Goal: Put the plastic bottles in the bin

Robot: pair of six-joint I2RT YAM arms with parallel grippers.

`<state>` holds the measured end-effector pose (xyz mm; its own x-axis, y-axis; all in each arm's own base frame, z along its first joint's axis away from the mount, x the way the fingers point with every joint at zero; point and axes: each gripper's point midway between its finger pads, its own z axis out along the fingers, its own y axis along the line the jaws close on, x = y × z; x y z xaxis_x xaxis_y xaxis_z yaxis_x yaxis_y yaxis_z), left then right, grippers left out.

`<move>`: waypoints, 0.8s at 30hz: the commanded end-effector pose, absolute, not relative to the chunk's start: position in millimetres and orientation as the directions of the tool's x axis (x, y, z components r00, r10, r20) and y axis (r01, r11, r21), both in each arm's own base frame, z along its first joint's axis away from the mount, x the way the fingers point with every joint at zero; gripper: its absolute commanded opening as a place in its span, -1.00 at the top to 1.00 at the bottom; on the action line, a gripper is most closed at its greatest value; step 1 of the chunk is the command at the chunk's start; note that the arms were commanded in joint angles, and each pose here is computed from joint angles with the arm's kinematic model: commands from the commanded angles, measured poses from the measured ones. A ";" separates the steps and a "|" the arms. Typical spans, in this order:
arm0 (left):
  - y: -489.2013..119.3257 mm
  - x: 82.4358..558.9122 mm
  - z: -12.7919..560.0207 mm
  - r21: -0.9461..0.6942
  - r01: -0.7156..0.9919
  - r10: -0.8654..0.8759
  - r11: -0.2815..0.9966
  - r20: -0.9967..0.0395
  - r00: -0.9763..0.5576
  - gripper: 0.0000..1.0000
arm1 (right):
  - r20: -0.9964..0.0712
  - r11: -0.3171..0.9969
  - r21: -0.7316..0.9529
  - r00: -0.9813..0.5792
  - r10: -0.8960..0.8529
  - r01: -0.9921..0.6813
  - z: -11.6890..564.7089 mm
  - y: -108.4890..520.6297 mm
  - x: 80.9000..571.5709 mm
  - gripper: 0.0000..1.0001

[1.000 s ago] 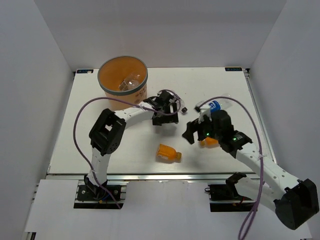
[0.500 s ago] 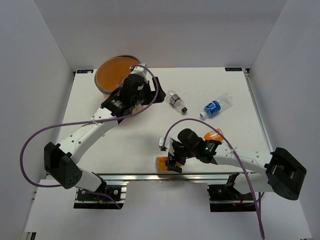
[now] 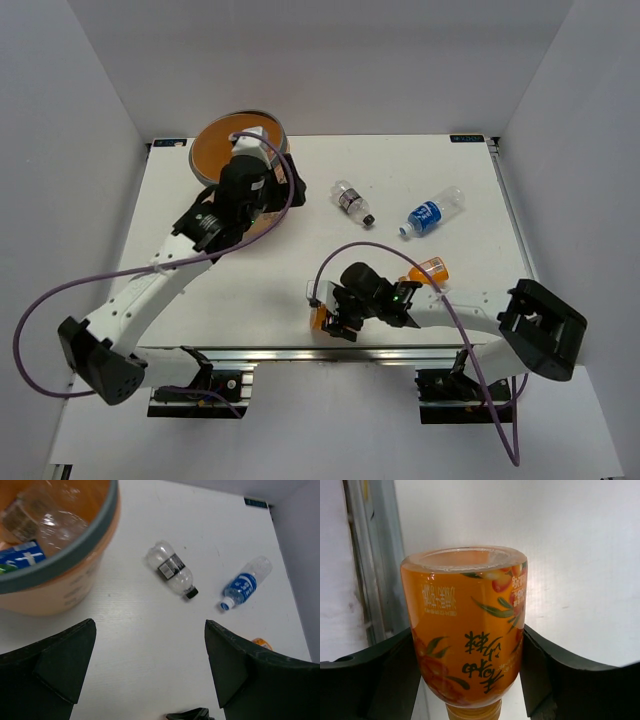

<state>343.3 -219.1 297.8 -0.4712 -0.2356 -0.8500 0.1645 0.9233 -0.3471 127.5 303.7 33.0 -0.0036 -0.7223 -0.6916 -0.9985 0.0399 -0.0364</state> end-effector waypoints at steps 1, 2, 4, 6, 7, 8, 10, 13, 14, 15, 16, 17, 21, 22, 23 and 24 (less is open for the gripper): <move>-171.0 331.6 351.6 -0.348 0.041 -0.318 0.937 -0.894 -0.316 -0.96 | -0.840 0.104 -0.192 0.108 -0.532 -0.976 115.2 344.0 158.5 0.30; -153.4 331.0 354.8 -0.340 -0.035 -0.336 0.940 -0.901 -0.276 -0.96 | -0.849 0.146 -0.226 0.121 -0.514 -0.963 127.6 344.8 168.9 0.31; -128.9 322.2 354.8 -0.346 -0.133 -0.369 0.929 -0.898 -0.239 -0.96 | -0.896 0.257 -0.269 0.143 -0.421 -0.928 174.1 349.2 197.9 0.33; -94.8 316.3 345.4 -0.314 -0.278 -0.375 0.908 -0.905 -0.202 -0.96 | -0.933 0.332 -0.270 0.161 -0.321 -0.904 224.6 355.3 221.0 0.34; -86.0 314.2 343.3 -0.315 -0.310 -0.383 0.897 -0.904 -0.192 -0.96 | -0.942 0.377 -0.266 0.158 -0.295 -0.887 241.5 350.7 238.9 0.34; -72.8 311.2 344.6 -0.334 -0.347 -0.408 0.876 -0.897 -0.167 -0.96 | -0.948 0.391 -0.267 0.167 -0.272 -0.881 257.0 352.5 246.7 0.31; -63.2 307.6 341.1 -0.338 -0.376 -0.418 0.862 -0.896 -0.152 -0.96 | -0.960 0.455 -0.269 0.200 -0.195 -0.849 308.0 360.5 273.7 0.30; -54.6 305.9 350.8 -0.364 -0.387 -0.435 0.847 -0.893 -0.113 -0.96 | -0.960 0.546 -0.278 0.252 -0.124 -0.790 369.1 378.2 312.4 0.30; -52.7 305.6 350.7 -0.360 -0.394 -0.434 0.845 -0.894 -0.114 -0.96 | -0.960 0.589 -0.274 0.258 -0.113 -0.761 380.7 381.3 326.4 0.29; -51.3 304.8 352.6 -0.363 -0.398 -0.436 0.843 -0.894 -0.108 -0.96 | -0.959 0.597 -0.270 0.266 -0.097 -0.755 391.0 388.0 334.5 0.27; -50.0 304.6 351.8 -0.362 -0.404 -0.437 0.840 -0.893 -0.106 -0.96 | -0.956 0.607 -0.267 0.284 -0.071 -0.749 408.0 404.7 351.6 0.25; -48.3 304.3 349.6 -0.357 -0.411 -0.434 0.839 -0.895 -0.108 -0.96 | -0.958 0.634 -0.255 0.279 -0.064 -0.731 414.5 411.3 364.4 0.24; -40.0 302.9 343.1 -0.347 -0.442 -0.431 0.827 -0.897 -0.102 -0.96 | -0.972 0.622 -0.218 0.222 -0.072 -0.752 390.1 479.2 420.8 0.01; -38.3 302.9 340.7 -0.344 -0.448 -0.431 0.825 -0.896 -0.105 -0.96 | -0.961 0.636 -0.214 0.275 -0.002 -0.741 433.1 483.8 424.2 0.00; -36.8 302.9 338.4 -0.337 -0.455 -0.427 0.824 -0.898 -0.107 -0.96 | -0.967 0.645 -0.204 0.254 -0.016 -0.736 421.9 491.0 434.9 0.00; -36.7 302.7 338.0 -0.338 -0.454 -0.428 0.824 -0.897 -0.108 -0.96 | -0.974 0.651 -0.196 0.224 -0.041 -0.733 390.8 504.4 452.0 -0.14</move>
<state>309.1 -48.3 341.0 -0.1204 -0.4295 -0.8950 -0.4198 0.8390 -0.3461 423.4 486.2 438.5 0.3171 0.0099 -0.9483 -0.7379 0.6308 -0.2401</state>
